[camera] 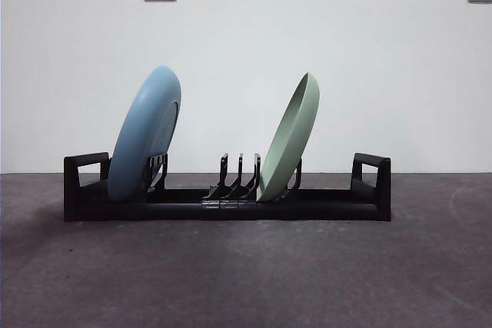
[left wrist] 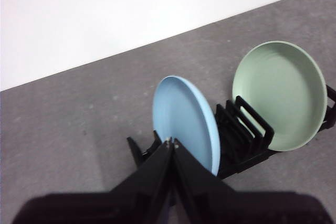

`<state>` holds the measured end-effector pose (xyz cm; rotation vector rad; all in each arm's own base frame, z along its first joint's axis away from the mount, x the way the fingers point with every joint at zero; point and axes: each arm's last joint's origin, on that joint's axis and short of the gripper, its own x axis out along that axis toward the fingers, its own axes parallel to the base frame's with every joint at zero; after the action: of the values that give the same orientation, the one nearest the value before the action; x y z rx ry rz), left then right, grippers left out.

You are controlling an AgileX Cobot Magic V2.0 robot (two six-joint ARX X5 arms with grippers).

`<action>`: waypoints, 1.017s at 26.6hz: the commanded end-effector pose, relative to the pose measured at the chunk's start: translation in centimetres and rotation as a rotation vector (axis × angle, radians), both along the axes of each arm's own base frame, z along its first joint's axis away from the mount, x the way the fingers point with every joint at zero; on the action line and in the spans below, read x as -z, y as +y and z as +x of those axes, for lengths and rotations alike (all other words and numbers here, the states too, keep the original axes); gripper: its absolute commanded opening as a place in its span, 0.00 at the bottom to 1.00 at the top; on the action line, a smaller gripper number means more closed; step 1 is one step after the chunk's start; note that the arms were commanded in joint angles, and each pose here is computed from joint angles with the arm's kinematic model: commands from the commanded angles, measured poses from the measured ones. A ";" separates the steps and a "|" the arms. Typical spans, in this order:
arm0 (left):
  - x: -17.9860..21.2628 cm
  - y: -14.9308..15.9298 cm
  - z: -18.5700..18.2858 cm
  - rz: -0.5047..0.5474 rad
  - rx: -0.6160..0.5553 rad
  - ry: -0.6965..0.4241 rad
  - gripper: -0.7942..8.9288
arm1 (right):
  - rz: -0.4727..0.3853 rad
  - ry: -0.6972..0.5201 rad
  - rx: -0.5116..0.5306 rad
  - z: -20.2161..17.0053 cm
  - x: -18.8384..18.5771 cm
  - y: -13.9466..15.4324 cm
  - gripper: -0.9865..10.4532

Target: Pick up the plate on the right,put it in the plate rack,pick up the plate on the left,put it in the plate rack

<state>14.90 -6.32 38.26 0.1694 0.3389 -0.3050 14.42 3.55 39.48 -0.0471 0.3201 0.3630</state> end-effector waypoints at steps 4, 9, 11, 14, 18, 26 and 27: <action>3.7 0.9 -1.8 -0.008 -0.004 -0.035 0.07 | 0.018 -0.041 0.103 -2.2 6.1 -0.6 0.07; 6.0 1.6 -3.3 -0.024 -0.003 -0.059 0.07 | 0.037 -0.057 0.124 -3.2 8.4 -0.9 0.08; 6.0 1.6 -3.4 -0.024 -0.004 -0.050 0.08 | 0.058 -0.038 0.143 -3.1 8.5 -0.9 0.09; 6.2 1.6 -3.4 -0.016 -0.005 -0.035 0.08 | 0.093 -0.008 0.159 -2.7 8.7 -0.8 0.09; 6.4 1.5 -3.1 -0.008 -0.005 -0.016 0.08 | 0.089 0.012 0.152 -2.4 8.9 -0.7 0.09; 6.9 1.1 -2.3 0.010 -0.005 0.023 0.08 | 0.086 0.022 0.153 -2.1 9.0 -0.7 0.09; 6.9 1.1 -2.2 0.012 -0.005 0.027 0.08 | 0.086 0.022 0.153 -2.1 9.0 -0.7 0.09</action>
<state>12.64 -5.25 31.41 0.1756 0.3670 -0.3026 12.22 2.83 30.67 0.0545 0.3247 0.2262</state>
